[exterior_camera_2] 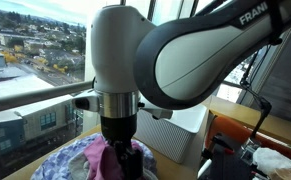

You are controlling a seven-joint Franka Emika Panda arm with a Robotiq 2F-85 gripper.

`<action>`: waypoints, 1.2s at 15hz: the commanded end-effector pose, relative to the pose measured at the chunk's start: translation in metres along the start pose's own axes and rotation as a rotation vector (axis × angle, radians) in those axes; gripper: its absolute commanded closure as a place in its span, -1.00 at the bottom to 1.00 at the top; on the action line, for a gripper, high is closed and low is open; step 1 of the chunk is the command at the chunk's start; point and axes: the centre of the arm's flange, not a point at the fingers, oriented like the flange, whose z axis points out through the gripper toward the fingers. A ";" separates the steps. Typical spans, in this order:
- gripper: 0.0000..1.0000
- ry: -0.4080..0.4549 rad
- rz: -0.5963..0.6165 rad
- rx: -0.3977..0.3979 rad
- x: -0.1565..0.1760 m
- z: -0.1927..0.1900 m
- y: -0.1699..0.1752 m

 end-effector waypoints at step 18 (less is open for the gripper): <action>0.99 0.002 0.162 -0.132 -0.117 -0.124 0.105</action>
